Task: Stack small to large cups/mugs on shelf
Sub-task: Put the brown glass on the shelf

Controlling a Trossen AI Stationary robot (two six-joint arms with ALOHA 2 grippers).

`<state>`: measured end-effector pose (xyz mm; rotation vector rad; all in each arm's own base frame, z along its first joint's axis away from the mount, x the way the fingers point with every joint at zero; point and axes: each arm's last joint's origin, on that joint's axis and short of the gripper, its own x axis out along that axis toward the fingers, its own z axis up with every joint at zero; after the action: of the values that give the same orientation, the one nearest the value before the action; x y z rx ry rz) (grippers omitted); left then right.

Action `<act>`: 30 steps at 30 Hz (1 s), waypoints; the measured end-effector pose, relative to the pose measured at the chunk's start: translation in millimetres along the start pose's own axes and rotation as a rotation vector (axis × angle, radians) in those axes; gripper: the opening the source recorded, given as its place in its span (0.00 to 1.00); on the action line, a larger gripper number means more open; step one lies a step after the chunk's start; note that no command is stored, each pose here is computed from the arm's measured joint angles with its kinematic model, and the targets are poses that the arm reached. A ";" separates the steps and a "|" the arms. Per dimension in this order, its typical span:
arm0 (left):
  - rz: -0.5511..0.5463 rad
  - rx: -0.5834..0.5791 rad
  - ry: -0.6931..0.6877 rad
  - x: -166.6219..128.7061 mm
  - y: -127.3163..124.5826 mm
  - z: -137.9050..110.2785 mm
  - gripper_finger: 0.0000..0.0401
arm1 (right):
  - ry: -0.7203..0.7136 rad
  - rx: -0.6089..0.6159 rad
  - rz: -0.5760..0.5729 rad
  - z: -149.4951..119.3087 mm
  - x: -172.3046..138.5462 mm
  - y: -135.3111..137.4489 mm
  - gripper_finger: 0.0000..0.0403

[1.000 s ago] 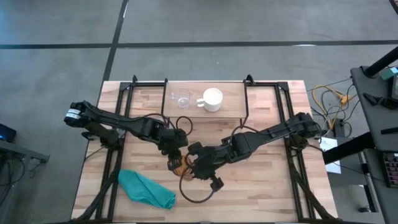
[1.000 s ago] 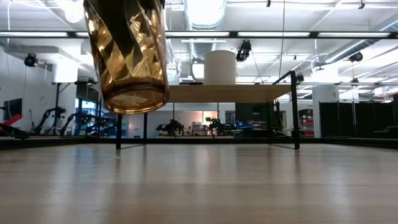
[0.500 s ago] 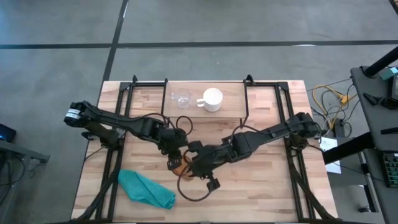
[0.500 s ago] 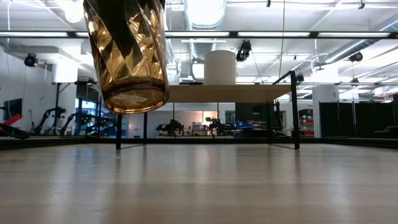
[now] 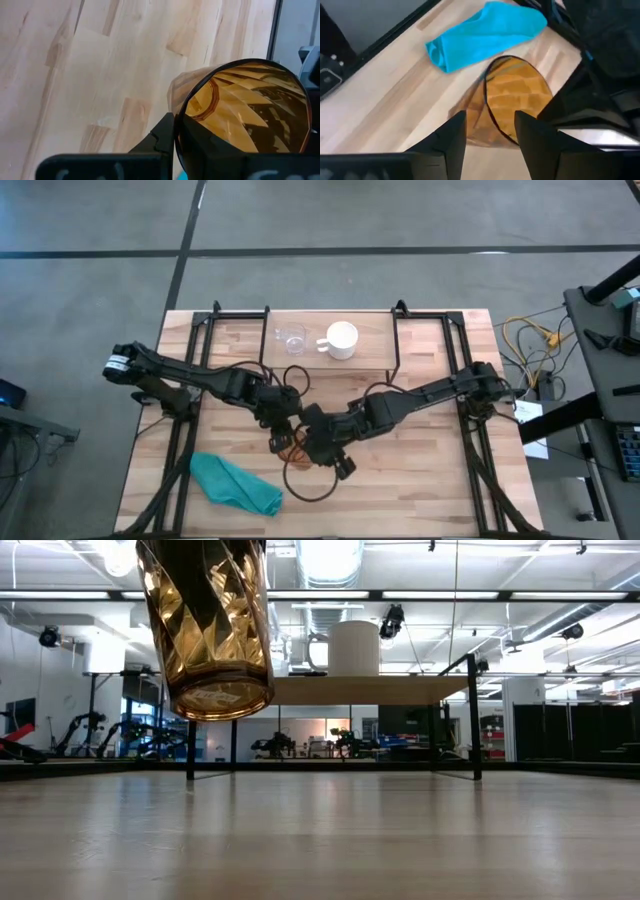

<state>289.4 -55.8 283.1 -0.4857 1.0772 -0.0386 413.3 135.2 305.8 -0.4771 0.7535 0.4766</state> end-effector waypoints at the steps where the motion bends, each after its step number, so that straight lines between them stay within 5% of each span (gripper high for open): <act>1: 0.001 0.001 -0.001 -0.1 0.3 0.2 0.02 | -0.003 -0.023 0.008 0.1 -0.7 0.0 0.40; 6: 0.002 0.001 -0.003 -0.3 0.8 0.6 0.02 | 0.020 -0.166 0.048 9.7 -20.7 -2.5 0.40; 30: -0.064 0.009 -0.143 -4.4 -5.4 17.4 0.02 | 0.048 -0.177 0.068 11.9 -33.1 -11.5 0.40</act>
<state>303.2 -53.2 295.5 -0.5074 0.9211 -0.0646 405.1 125.1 340.5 -0.6311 0.7789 0.6004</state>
